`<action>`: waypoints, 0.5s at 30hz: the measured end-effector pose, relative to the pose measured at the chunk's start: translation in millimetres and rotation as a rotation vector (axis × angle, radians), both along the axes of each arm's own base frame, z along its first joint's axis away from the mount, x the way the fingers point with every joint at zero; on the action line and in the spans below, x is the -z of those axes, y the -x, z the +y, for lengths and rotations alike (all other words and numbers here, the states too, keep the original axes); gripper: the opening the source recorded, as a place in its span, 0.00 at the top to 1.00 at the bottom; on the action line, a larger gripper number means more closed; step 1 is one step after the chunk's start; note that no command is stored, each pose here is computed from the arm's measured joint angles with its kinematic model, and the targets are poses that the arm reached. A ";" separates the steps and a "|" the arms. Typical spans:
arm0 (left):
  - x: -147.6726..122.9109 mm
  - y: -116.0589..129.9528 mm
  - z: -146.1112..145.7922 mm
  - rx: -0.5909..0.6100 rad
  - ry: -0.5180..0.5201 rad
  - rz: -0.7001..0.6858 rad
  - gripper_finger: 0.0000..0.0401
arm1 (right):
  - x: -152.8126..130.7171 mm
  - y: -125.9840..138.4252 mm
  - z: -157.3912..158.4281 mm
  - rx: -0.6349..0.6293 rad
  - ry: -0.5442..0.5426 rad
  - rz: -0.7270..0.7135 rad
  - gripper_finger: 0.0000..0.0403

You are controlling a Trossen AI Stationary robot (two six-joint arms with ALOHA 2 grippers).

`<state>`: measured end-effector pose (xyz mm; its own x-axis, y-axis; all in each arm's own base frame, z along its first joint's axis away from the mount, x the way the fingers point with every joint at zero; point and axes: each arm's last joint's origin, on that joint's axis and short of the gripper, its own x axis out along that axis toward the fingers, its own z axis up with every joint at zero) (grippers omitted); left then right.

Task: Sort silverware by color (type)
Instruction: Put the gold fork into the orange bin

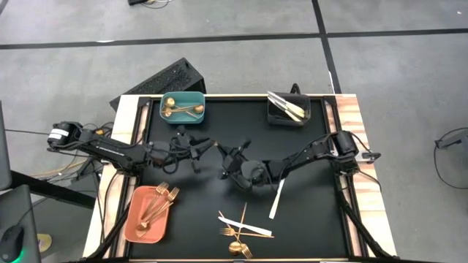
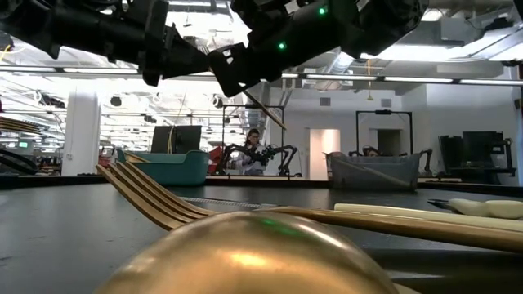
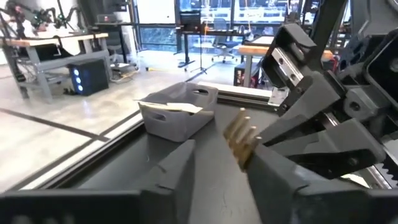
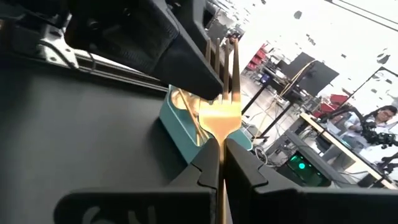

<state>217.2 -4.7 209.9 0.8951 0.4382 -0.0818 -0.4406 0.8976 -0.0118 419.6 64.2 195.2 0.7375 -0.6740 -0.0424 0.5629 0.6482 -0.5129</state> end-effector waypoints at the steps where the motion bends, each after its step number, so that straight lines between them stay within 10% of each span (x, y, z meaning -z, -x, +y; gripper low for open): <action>1: -0.3 -0.1 1.1 -0.001 -0.003 -0.002 0.74 | -0.2 -0.1 -0.7 0.002 -0.001 -0.002 0.92; 7: -1.4 -1.2 6.6 0.042 -0.021 -0.003 0.97 | 0.3 0.0 -0.8 0.000 0.001 0.007 0.91; 15: 2.3 0.7 7.8 0.060 -0.110 0.090 1.00 | 5.6 0.5 -2.5 -0.048 -0.086 0.021 0.83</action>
